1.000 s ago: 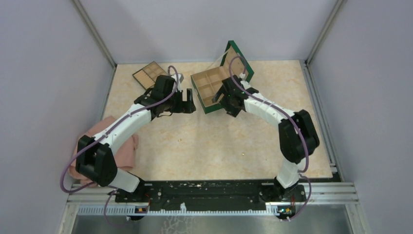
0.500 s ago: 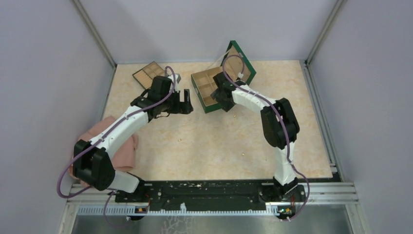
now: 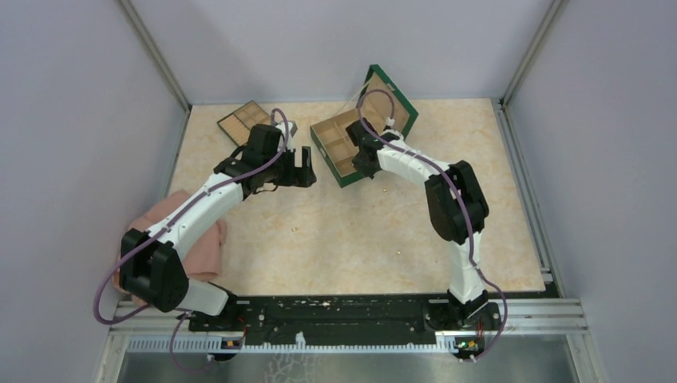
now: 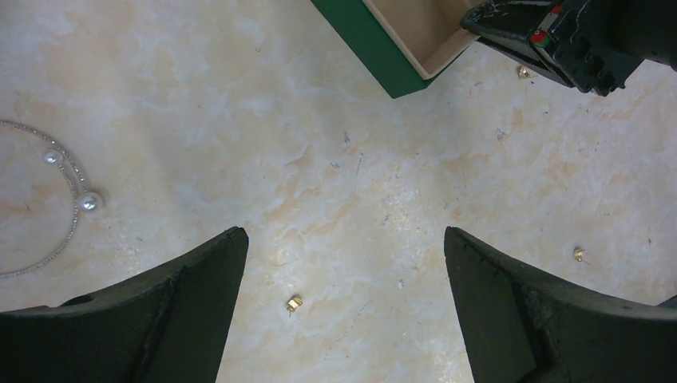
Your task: Organize the mixed jewelry
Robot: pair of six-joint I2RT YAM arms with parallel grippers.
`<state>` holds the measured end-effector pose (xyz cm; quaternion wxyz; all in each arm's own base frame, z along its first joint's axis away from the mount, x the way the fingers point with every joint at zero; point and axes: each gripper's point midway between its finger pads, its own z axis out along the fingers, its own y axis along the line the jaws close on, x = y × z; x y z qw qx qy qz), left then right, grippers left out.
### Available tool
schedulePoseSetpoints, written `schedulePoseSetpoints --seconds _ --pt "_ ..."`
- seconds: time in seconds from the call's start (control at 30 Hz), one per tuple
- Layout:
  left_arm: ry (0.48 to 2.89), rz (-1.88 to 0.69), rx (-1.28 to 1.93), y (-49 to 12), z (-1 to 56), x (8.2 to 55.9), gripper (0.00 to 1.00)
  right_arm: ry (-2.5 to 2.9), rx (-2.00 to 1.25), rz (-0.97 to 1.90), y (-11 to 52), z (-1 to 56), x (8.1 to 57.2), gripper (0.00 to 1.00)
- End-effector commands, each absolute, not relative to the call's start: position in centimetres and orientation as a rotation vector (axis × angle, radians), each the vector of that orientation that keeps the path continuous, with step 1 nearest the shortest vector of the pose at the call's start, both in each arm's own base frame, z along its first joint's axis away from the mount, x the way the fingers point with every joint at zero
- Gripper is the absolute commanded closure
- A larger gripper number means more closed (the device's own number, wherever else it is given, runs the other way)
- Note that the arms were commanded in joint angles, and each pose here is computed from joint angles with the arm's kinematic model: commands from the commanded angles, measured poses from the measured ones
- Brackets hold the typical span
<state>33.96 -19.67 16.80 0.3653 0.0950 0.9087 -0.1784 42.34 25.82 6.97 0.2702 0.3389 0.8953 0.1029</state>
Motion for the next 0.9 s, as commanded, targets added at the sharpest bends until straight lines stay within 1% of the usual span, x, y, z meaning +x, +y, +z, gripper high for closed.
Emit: schedulePoseSetpoints --seconds 0.0,0.07,0.23,0.43,0.6,0.77,0.87 --pt "2.309 -0.449 0.251 -19.5 17.6 34.4 0.01 2.325 0.654 0.216 25.6 10.6 44.5 1.0" --pt "2.306 -0.448 0.247 -19.5 17.7 34.5 0.01 2.309 0.528 0.152 24.8 11.2 45.1 1.0" --pt "2.311 -0.465 0.256 -19.9 17.6 34.5 0.01 2.3 0.23 0.197 24.8 12.1 47.4 1.0" --pt "2.315 -0.479 0.252 -20.1 17.7 34.7 0.01 2.326 0.137 0.242 23.2 11.4 49.4 1.0" --pt "2.322 -0.487 0.252 -20.3 17.4 34.6 0.01 2.284 0.039 0.251 23.6 12.4 50.6 1.0" --pt "2.318 -0.485 0.249 -20.2 17.5 34.7 0.01 2.312 -0.052 0.253 24.7 11.4 52.1 1.0" --pt "2.315 -0.481 0.25 -20.2 17.7 34.8 0.01 2.32 -0.051 0.268 25.4 10.9 52.9 1.0"
